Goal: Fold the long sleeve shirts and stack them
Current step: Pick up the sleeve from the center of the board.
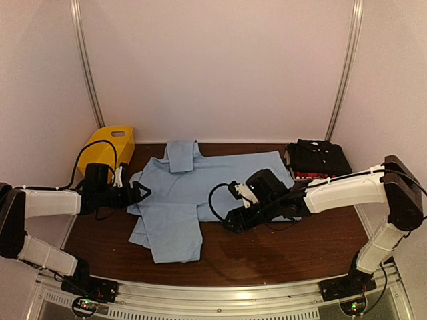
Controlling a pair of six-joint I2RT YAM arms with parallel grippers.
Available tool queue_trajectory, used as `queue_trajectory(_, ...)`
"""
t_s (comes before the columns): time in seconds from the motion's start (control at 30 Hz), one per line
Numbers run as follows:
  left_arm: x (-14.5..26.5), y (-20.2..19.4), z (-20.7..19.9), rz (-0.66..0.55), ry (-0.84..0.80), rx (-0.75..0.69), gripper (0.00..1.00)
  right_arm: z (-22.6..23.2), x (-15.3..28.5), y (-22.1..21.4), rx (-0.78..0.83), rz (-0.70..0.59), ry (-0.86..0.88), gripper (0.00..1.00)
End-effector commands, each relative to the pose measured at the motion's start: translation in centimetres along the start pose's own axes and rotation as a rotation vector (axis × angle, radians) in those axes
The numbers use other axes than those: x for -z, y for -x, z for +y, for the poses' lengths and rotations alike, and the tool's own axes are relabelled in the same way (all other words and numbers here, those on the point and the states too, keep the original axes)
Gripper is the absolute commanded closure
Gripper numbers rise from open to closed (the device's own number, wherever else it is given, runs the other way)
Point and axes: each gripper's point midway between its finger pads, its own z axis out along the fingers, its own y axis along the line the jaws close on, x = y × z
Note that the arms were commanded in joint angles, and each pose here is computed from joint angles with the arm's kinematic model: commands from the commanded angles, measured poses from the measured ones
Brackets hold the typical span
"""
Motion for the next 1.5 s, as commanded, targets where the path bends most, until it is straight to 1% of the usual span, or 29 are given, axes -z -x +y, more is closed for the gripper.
queue_trajectory(0.0,-0.6,0.0,-1.4,-0.021,-0.087,-0.036,0.21,4.6,-1.2,-0.1,-0.079,-0.020,0.236,0.21)
queue_trajectory(0.07,-1.0,-0.5,-1.3,-0.009,-0.090,-0.031,0.21,5.7,-1.9,-0.8,-0.097,-0.003,0.293,0.18)
queue_trajectory(0.23,-2.0,-1.3,-0.8,0.015,-0.089,-0.016,0.21,7.4,-3.3,-1.8,-0.133,0.025,0.372,0.17)
queue_trajectory(0.4,-2.2,-1.5,-0.4,0.015,-0.079,0.002,0.25,8.0,-4.6,-2.2,-0.129,0.043,0.372,0.17)
queue_trajectory(0.5,-2.3,-1.6,-0.2,0.019,-0.068,0.005,0.29,7.8,-4.7,-2.4,-0.131,0.045,0.367,0.18)
queue_trajectory(0.63,-2.7,-1.7,-0.2,0.027,-0.074,0.008,0.41,8.3,-4.9,-2.6,-0.133,0.057,0.397,0.20)
queue_trajectory(0.7,-2.7,-1.6,-0.3,0.027,-0.081,0.008,0.43,8.6,-5.1,-2.7,-0.134,0.058,0.408,0.20)
queue_trajectory(0.87,-2.6,-0.7,-0.1,0.002,-0.046,-0.013,0.44,9.3,-6.1,-2.6,-0.133,0.063,0.430,0.20)
queue_trajectory(0.93,-2.6,-0.2,0.1,-0.004,-0.021,-0.021,0.42,9.6,-6.5,-2.5,-0.135,0.063,0.446,0.21)
queue_trajectory(1.0,-2.2,1.1,-0.3,-0.035,-0.014,-0.035,0.40,10.1,-6.8,-2.4,-0.138,0.062,0.469,0.22)
queue_trajectory(1.1,-0.8,3.9,-1.4,-0.129,-0.002,-0.062,0.36,10.6,-7.5,-2.4,-0.142,0.069,0.493,0.26)
queue_trajectory(1.17,0.3,5.9,-1.9,-0.186,0.032,-0.093,0.33,10.8,-7.8,-2.6,-0.144,0.074,0.500,0.29)
queue_trajectory(1.23,1.3,7.4,-2.1,-0.218,0.079,-0.117,0.31,10.9,-8.2,-2.7,-0.149,0.078,0.507,0.32)
queue_trajectory(1.37,2.4,8.5,-1.5,-0.222,0.172,-0.130,0.28,11.4,-8.3,-2.6,-0.162,0.075,0.546,0.47)
queue_trajectory(1.47,2.7,8.4,-1.3,-0.218,0.184,-0.131,0.28,12.0,-8.0,-2.2,-0.172,0.069,0.585,0.58)
